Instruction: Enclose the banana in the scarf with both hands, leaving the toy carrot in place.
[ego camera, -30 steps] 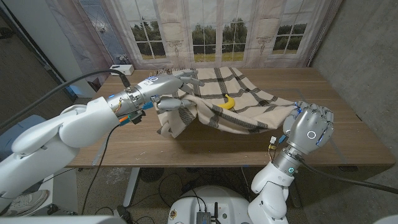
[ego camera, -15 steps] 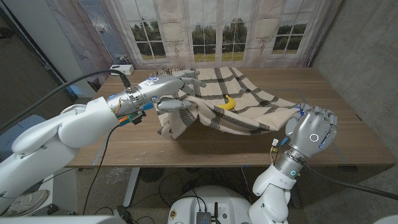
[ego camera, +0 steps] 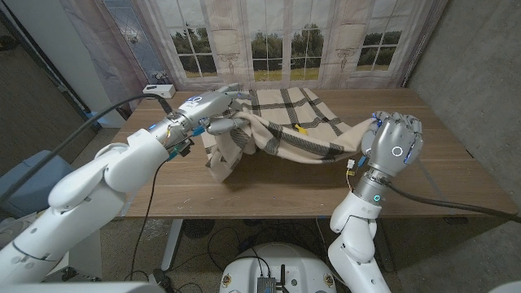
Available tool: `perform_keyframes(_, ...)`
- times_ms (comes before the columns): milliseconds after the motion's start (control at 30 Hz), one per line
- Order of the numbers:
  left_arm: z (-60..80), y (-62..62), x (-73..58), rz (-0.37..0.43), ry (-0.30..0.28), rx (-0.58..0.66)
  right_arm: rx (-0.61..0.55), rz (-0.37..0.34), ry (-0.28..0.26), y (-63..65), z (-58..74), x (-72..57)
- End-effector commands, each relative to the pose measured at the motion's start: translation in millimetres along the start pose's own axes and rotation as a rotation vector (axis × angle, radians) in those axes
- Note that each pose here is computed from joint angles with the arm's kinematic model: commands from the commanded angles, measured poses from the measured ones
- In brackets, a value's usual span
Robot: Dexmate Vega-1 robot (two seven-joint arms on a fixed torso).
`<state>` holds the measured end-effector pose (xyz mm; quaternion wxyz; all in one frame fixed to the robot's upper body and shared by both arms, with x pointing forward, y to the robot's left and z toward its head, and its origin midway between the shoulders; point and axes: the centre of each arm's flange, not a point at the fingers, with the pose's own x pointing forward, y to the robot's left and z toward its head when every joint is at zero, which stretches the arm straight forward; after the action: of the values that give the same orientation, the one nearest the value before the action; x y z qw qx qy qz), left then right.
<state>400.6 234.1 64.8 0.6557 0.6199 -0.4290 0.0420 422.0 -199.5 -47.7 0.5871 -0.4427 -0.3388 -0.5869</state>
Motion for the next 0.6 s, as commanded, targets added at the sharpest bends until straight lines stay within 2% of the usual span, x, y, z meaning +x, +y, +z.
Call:
perform_keyframes(33, -75.1, 2.5, 0.9, 0.194, 0.411, 0.184, 0.053, 0.038, -0.115, 43.2, 37.5, 52.9)
perform_keyframes(267, -88.5, 5.8, 14.5, 0.209, 0.439, 0.222, 0.065, 0.062, -0.126, 65.2, 49.6, 73.6)
perform_keyframes(600, -94.0, 9.3, 43.0, 0.213, 0.422, 0.258, 0.066, 0.101, -0.133, 89.9, 52.8, 98.4)
